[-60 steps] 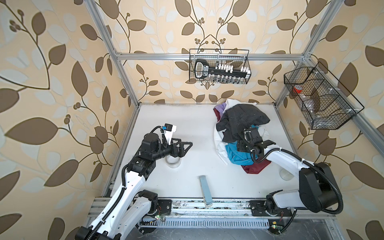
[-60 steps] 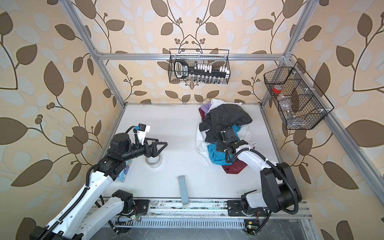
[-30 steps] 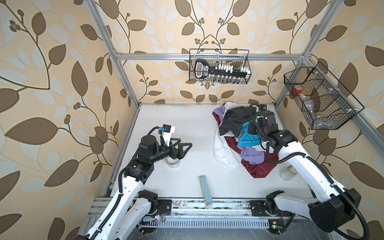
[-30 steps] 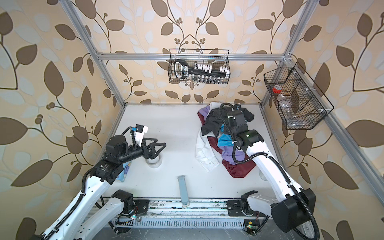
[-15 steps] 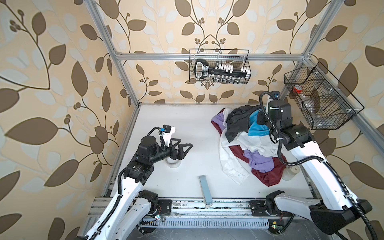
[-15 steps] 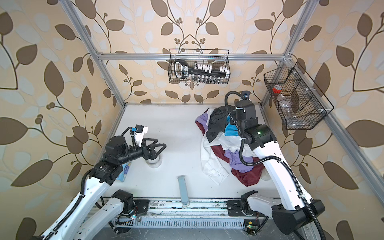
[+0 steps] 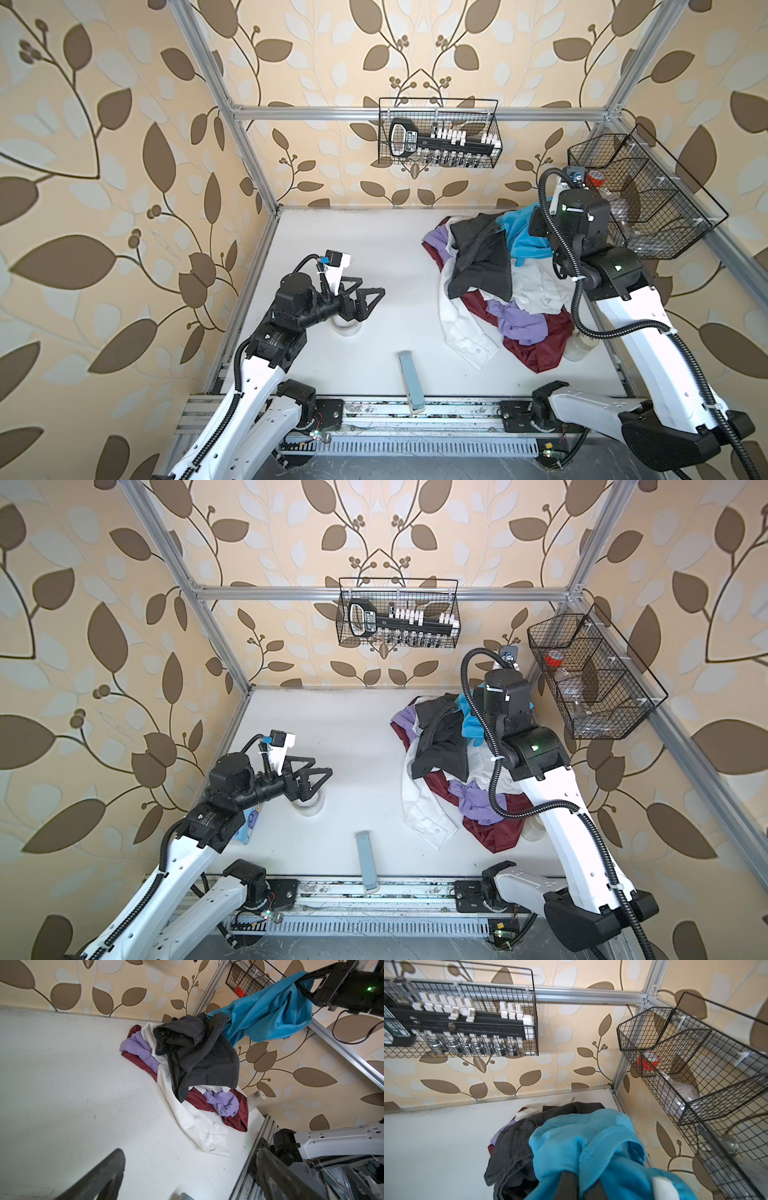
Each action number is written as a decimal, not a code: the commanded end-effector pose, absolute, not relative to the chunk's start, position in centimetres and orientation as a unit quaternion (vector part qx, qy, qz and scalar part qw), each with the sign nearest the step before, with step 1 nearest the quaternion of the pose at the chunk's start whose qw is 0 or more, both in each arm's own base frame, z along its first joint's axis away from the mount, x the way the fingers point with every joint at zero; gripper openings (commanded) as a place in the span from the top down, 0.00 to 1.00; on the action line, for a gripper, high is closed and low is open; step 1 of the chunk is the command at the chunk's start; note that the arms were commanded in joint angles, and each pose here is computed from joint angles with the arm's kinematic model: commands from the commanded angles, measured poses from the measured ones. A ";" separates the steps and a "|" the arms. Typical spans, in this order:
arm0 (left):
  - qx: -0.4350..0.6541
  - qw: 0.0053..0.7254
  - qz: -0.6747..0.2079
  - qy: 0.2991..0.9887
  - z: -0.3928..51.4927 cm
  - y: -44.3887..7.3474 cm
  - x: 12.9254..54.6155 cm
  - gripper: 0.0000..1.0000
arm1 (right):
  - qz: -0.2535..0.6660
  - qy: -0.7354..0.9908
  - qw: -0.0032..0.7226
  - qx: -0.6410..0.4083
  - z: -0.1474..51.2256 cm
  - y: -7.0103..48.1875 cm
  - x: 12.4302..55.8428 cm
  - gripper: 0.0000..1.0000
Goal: Pick out a specific cloth from the pile
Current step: 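Lift the teal shirt high out of the pile with the right gripper, then carry the teal shirt across toward the left gripper's side of the table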
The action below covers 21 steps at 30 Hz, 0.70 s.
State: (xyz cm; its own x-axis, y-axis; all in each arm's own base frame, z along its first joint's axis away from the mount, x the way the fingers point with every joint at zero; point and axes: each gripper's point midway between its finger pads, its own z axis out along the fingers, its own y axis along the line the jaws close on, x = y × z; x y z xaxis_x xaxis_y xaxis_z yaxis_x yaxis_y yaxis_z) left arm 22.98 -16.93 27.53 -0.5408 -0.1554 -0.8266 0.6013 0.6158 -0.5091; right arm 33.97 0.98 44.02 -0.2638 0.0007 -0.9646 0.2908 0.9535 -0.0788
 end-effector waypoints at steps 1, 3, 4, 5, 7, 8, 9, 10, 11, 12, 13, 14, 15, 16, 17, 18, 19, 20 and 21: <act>0.162 0.475 -0.414 0.759 28.7 -17.2 22.6 0.01 | -0.107 0.712 0.680 0.137 51.4 -0.7 31.0 1.00; 0.162 0.475 -0.414 0.760 28.7 -17.2 22.6 0.01 | -0.107 0.696 0.695 0.147 53.0 -1.2 30.2 1.00; 0.163 0.474 -0.414 0.760 28.7 -17.2 22.6 0.01 | -0.107 0.687 0.703 0.151 53.9 -1.4 29.7 1.00; 0.163 0.474 -0.414 0.760 28.7 -17.2 22.6 0.01 | -0.107 0.679 0.710 0.155 54.6 -1.7 29.4 1.00; 0.164 0.476 -0.414 0.759 28.8 -17.2 22.6 0.01 | -0.104 0.661 0.726 0.161 56.2 -2.0 28.5 1.00; 0.164 0.476 -0.413 0.759 28.8 -17.2 22.6 0.01 | -0.101 0.653 0.733 0.165 56.8 -2.2 28.1 1.00; 0.164 0.476 -0.414 0.759 28.8 -17.2 22.6 0.01 | -0.096 0.644 0.740 0.167 57.5 -2.2 27.8 1.00; 0.164 0.476 -0.414 0.759 28.8 -17.2 22.6 0.01 | -0.089 0.636 0.748 0.168 58.2 -2.3 27.4 1.00; 0.164 0.476 -0.414 0.759 28.8 -17.2 22.6 0.01 | -0.080 0.631 0.754 0.165 58.7 -2.1 27.3 1.00; 0.164 0.475 -0.413 0.759 28.8 -17.2 22.5 0.01 | -0.070 0.625 0.760 0.162 59.3 -1.9 27.1 1.00; 0.165 0.476 -0.413 0.758 28.9 -17.2 22.5 0.01 | -0.059 0.621 0.766 0.159 59.8 -1.7 27.0 1.00; 0.164 0.477 -0.413 0.758 28.9 -17.2 22.5 0.01 | -0.049 0.616 0.770 0.156 60.2 -1.5 26.8 1.00; 0.164 0.478 -0.412 0.758 28.9 -17.1 22.5 0.01 | -0.035 0.613 0.775 0.150 60.6 -1.1 26.7 1.00; 0.163 0.479 -0.412 0.758 28.9 -17.1 22.5 0.01 | -0.021 0.610 0.779 0.144 60.9 -0.6 26.8 1.00; 0.163 0.480 -0.411 0.758 29.0 -17.1 22.4 0.01 | -0.005 0.610 0.781 0.135 61.1 -0.1 27.0 1.00; 0.163 0.481 -0.410 0.758 29.0 -17.0 22.4 0.01 | 0.015 0.608 0.784 0.124 61.4 0.6 27.0 1.00; 0.163 0.484 -0.409 0.756 29.1 -17.0 22.4 0.01 | 0.036 0.610 0.784 0.111 61.5 1.5 27.4 1.00; 0.162 0.484 -0.408 0.757 29.0 -17.0 22.4 0.01 | 0.055 0.610 0.784 0.098 61.7 2.3 27.5 1.00; 0.162 0.486 -0.407 0.756 29.1 -16.9 22.4 0.01 | 0.081 0.612 0.783 0.080 61.7 3.4 27.9 1.00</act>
